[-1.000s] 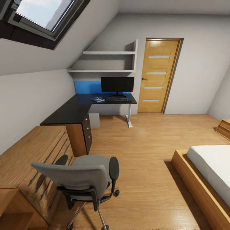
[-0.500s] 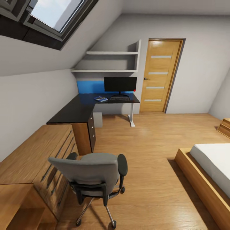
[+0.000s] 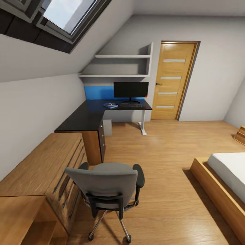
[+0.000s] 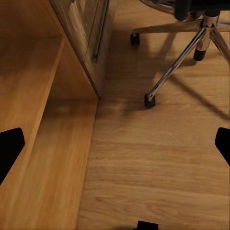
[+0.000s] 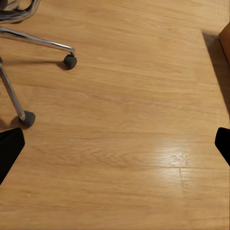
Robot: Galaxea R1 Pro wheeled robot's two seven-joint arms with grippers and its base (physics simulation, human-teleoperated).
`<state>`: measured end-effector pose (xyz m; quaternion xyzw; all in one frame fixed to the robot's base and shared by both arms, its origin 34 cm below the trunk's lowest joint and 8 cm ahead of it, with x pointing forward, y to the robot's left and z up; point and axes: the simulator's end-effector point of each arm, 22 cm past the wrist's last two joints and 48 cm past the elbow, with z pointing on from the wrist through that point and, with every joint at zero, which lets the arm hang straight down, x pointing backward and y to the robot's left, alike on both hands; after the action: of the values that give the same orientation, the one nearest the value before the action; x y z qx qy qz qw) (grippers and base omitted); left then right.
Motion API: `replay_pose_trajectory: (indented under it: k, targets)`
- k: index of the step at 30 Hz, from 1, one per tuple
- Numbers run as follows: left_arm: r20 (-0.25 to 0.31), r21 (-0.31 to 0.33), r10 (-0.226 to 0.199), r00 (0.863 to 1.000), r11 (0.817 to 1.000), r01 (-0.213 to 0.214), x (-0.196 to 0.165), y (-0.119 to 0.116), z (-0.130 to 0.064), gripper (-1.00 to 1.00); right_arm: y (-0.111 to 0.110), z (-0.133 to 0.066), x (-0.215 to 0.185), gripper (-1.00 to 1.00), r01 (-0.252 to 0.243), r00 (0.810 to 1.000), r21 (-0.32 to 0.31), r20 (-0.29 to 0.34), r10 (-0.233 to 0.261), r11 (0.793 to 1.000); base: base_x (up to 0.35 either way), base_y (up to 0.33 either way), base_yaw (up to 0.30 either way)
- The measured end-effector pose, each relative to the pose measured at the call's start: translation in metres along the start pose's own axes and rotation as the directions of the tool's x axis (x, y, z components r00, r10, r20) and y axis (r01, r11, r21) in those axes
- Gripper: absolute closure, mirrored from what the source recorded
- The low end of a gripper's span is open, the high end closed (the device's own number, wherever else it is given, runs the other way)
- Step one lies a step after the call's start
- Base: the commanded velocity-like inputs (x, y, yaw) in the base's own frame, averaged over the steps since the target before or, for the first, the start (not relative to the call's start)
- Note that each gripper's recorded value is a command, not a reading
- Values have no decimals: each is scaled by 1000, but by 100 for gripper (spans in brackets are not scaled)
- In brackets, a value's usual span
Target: In the bedroom, organize the workspace by keeping the computer under the desk, ensuring the monitor is on the desk, placing the keyboard on the desk next to the monitor, placing the mouse on the desk next to the keyboard, moving the folder from the swivel chair onto the desk next to the mouse, stacking the notebook on top of the folder with the pen on top of the notebook, and positioning the swivel chair next to the desk.
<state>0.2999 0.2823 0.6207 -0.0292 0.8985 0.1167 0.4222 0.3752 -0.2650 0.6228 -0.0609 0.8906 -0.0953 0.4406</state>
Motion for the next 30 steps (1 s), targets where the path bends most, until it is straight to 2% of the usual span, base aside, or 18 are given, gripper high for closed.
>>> replay_pose_trajectory:
  k: [8, 30]
  targets:
    - [0, 0, 0, 1000, 1000, 0, 0, 0, 0, -100, 0, 0, 0, -100, 1, 1000, 0, 0, -1, 1000, 0, 168, 0]
    - [0, 0, 0, 1000, 1000, 0, 0, 0, 0, -100, -1, 0, 0, -100, 2, 1000, 0, 0, -2, 1000, 0, 71, 0]
